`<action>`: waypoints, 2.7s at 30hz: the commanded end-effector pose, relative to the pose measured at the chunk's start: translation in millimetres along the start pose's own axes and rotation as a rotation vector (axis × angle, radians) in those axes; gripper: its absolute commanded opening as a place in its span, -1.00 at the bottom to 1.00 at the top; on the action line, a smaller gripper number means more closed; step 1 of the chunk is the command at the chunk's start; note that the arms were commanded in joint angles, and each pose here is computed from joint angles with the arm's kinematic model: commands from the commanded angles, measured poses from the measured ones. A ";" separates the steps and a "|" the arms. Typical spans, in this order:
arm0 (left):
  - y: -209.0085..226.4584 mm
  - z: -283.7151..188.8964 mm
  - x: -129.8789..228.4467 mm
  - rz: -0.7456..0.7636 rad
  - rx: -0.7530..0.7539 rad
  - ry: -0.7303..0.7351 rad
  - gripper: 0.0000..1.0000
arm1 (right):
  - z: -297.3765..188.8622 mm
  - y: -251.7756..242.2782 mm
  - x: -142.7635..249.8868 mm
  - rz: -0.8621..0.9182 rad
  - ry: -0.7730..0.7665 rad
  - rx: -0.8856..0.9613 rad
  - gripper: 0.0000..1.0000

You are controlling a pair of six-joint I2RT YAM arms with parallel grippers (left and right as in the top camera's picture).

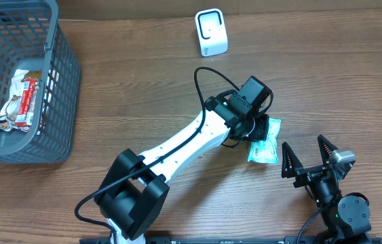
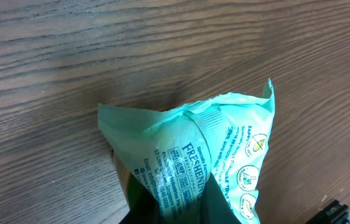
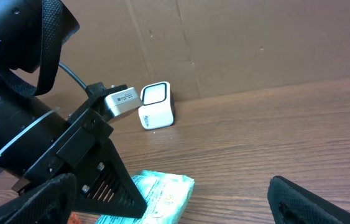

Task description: Scan the item barcode

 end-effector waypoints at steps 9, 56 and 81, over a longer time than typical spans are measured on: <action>10.3 -30.3 -22.0 -0.019 0.070 -0.081 -0.92 | 0.4 -1.5 2.3 -0.004 0.000 0.002 1.00; 82.5 -83.2 -59.5 0.088 -0.301 -0.152 0.52 | 0.4 -1.5 2.3 -0.005 0.000 0.002 1.00; 249.8 -399.0 -93.7 -0.008 -1.064 -0.444 1.00 | 0.4 -1.5 2.3 -0.005 0.000 0.002 1.00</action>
Point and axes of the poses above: each gripper's point midway between its finger pads, its own z axis out along the fingers, its own y axis along the line the jaws close on, x = y × z, the point moved 4 cm from there along -z, back along the fingers, and after that the axes turned 8 degrees about z, right-handed, at the moved point
